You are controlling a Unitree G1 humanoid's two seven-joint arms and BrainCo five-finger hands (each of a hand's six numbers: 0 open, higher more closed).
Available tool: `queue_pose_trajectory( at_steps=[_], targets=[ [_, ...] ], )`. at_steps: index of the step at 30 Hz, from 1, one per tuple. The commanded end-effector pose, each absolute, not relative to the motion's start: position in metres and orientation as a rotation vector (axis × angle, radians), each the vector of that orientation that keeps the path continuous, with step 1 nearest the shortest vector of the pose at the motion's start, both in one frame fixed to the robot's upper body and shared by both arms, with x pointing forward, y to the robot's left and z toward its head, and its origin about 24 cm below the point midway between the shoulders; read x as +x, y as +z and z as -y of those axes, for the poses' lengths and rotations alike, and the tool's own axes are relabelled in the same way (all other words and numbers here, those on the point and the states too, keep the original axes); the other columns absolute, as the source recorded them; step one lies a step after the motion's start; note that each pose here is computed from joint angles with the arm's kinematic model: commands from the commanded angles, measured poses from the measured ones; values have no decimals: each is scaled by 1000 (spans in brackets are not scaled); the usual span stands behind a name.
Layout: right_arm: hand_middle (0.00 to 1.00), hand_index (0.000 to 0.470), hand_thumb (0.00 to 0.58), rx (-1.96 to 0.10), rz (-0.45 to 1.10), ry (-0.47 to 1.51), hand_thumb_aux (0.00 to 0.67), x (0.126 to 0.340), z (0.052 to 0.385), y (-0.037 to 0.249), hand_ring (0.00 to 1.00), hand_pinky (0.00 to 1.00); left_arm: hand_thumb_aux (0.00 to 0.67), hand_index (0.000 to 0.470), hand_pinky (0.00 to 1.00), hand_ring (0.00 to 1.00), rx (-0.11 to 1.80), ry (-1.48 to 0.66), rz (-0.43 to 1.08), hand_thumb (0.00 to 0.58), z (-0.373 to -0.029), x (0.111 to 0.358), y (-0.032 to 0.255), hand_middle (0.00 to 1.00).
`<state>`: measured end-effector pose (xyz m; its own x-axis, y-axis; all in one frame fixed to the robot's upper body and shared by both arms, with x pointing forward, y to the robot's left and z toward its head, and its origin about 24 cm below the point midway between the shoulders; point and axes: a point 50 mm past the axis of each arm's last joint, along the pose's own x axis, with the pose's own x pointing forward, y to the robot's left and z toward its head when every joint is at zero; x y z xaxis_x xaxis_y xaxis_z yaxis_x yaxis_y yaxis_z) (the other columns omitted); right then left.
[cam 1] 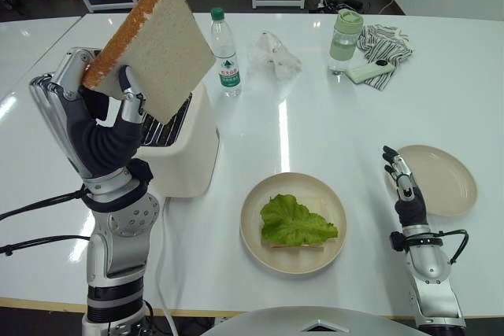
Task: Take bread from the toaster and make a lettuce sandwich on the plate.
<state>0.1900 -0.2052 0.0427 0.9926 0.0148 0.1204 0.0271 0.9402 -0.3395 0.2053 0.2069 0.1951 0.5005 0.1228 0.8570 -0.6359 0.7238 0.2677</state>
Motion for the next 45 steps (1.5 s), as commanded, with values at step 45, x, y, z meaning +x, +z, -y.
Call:
queue_pose_trajectory(
  at_steps=[45],
  targets=[
    [0, 0, 0, -383, 60, -48, 0, 191, 216, 31, 0, 0, 670, 470, 1000, 1000, 216, -656, -194, 580, -123, 228, 42, 1000]
  ],
)
